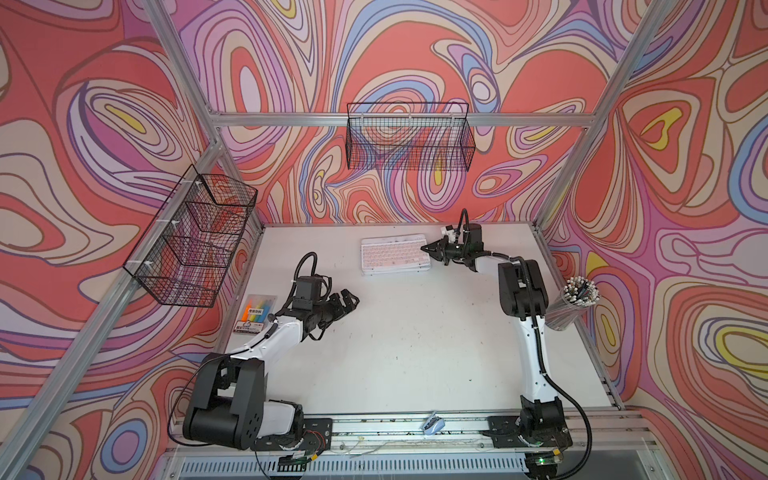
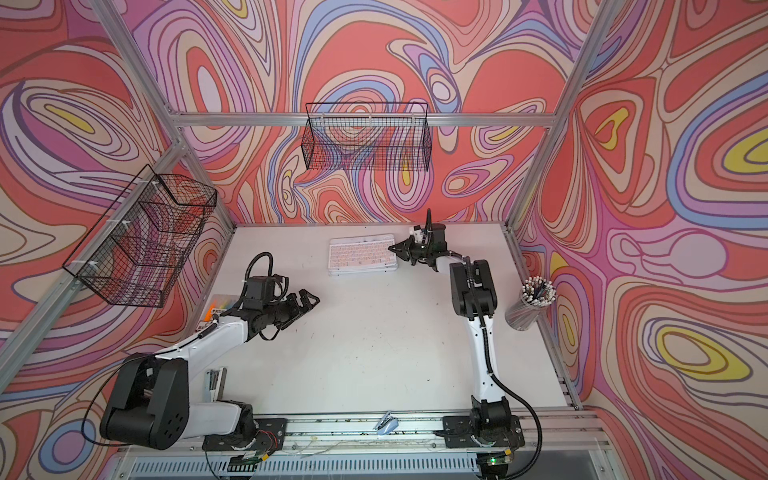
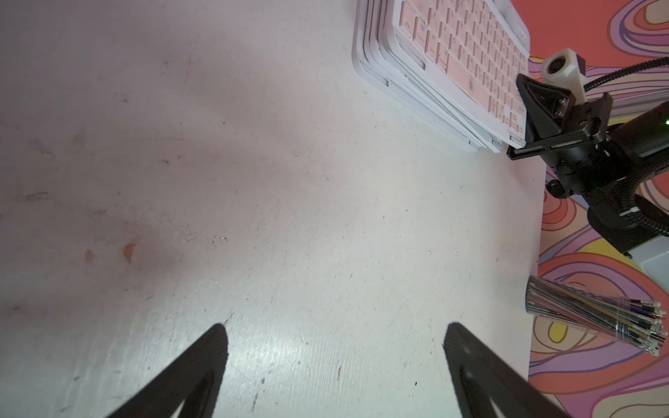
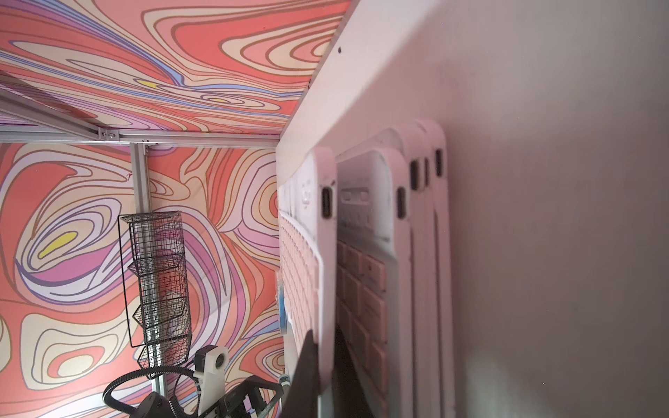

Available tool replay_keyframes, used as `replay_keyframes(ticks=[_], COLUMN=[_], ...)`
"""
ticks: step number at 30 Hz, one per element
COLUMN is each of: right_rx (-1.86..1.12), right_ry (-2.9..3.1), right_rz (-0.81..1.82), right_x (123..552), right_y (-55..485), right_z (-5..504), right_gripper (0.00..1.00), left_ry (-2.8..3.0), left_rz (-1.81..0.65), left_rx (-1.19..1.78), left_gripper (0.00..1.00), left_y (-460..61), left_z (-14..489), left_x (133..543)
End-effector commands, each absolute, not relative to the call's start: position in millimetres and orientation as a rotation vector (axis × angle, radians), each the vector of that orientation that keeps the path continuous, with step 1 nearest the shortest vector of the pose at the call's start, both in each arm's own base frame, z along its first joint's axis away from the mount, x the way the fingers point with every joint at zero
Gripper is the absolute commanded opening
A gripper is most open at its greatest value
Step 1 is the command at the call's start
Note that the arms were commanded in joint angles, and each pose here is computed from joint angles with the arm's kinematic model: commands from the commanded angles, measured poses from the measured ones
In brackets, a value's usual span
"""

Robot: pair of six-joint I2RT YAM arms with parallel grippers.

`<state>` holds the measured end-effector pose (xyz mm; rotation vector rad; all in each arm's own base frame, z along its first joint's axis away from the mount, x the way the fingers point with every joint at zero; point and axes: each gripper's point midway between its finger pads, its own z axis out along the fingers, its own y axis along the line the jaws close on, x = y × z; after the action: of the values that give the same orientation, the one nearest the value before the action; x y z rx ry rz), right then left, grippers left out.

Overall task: Stack the numeric keypads
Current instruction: Place the numeric keypad at the numeric keypad.

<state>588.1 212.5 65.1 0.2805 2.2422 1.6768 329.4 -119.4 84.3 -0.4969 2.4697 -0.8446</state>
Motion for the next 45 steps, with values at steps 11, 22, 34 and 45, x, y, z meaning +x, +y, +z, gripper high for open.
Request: replay_keyframes(ticks=[11, 22, 34, 45], right_rx=[0.327, 0.339, 0.336, 0.371], right_ry=[2.308, 2.397, 2.434, 2.450], right_rz=[1.514, 1.330, 1.172, 1.123], right_x=[595.1, 596.3, 594.8, 592.4], right_y=[197.3, 184.2, 173.5, 170.0], right_z=[53.9, 56.4, 70.8, 62.8], right_gripper=[0.34, 0.39, 0.41, 0.13], left_ry=[2.475, 2.485, 2.494, 2.487], left_rz=[-0.821, -0.805, -0.808, -0.789], left_rx=[-0.478, -0.465, -0.446, -0.437], left_gripper=[0.96, 0.96, 0.97, 0.97], left_y=[-123.5, -126.7, -135.9, -133.3], left_z=[87.5, 85.7, 82.7, 82.9], left_x=[335.3, 336.4, 339.3, 336.2])
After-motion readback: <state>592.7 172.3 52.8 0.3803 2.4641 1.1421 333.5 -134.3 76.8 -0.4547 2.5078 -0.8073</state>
